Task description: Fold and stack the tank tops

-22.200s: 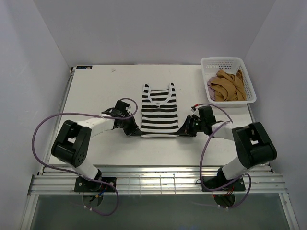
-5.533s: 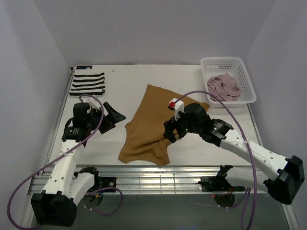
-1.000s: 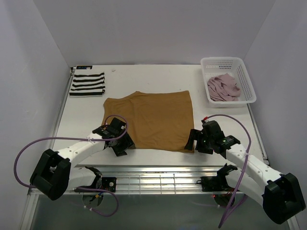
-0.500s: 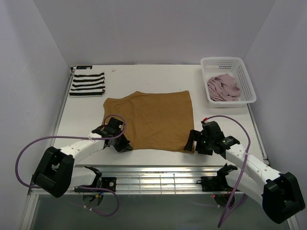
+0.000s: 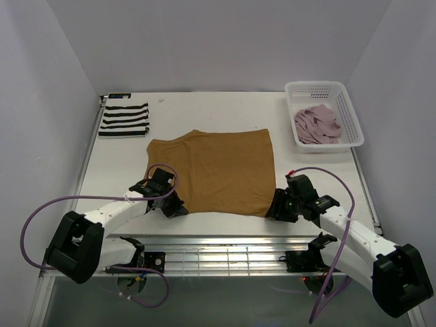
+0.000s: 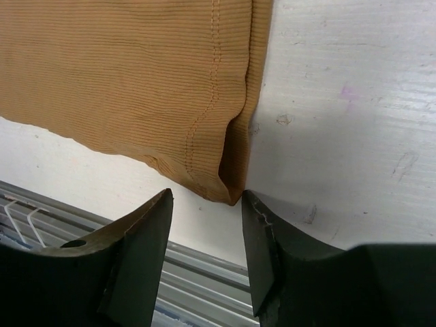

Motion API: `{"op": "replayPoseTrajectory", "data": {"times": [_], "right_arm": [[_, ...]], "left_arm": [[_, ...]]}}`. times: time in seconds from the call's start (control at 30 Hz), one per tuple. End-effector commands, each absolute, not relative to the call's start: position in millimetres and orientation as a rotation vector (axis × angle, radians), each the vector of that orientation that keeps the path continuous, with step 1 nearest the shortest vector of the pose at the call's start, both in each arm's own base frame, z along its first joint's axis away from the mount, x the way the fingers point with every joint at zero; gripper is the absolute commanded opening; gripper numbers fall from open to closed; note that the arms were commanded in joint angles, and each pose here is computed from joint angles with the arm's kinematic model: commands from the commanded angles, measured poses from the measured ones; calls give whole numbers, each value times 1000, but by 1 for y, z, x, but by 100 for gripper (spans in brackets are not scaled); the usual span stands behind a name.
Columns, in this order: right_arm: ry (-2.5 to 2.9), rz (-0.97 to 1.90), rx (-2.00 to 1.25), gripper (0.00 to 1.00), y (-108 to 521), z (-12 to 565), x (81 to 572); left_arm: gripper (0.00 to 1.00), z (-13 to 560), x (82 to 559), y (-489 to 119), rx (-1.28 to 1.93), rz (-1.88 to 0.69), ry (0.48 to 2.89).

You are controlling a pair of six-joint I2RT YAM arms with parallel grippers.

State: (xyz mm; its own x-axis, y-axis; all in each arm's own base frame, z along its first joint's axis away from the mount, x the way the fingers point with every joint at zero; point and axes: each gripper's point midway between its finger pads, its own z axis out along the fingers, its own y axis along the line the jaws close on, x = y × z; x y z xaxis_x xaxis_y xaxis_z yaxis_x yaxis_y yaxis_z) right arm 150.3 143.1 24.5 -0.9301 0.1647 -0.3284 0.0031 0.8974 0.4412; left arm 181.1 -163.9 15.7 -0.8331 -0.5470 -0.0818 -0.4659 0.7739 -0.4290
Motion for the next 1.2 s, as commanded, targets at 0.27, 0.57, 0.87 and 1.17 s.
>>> {"op": "replayPoseTrajectory", "data": {"times": [0.27, 0.57, 0.87, 1.17], "right_arm": [[2765, 479, 152, 39, 123, 0, 141], [2753, 467, 130, 8, 120, 0, 141], [2754, 608, 84, 8, 127, 17, 118], [2657, 647, 52, 8, 134, 42, 133]], "left_arm": [[0, 11, 172, -156, -807, -558, 2775], [0, 11, 171, -154, -818, -535, 2786], [0, 19, 160, -157, -806, -597, 2805], [0, 46, 170, -167, -762, -696, 2749]]}}
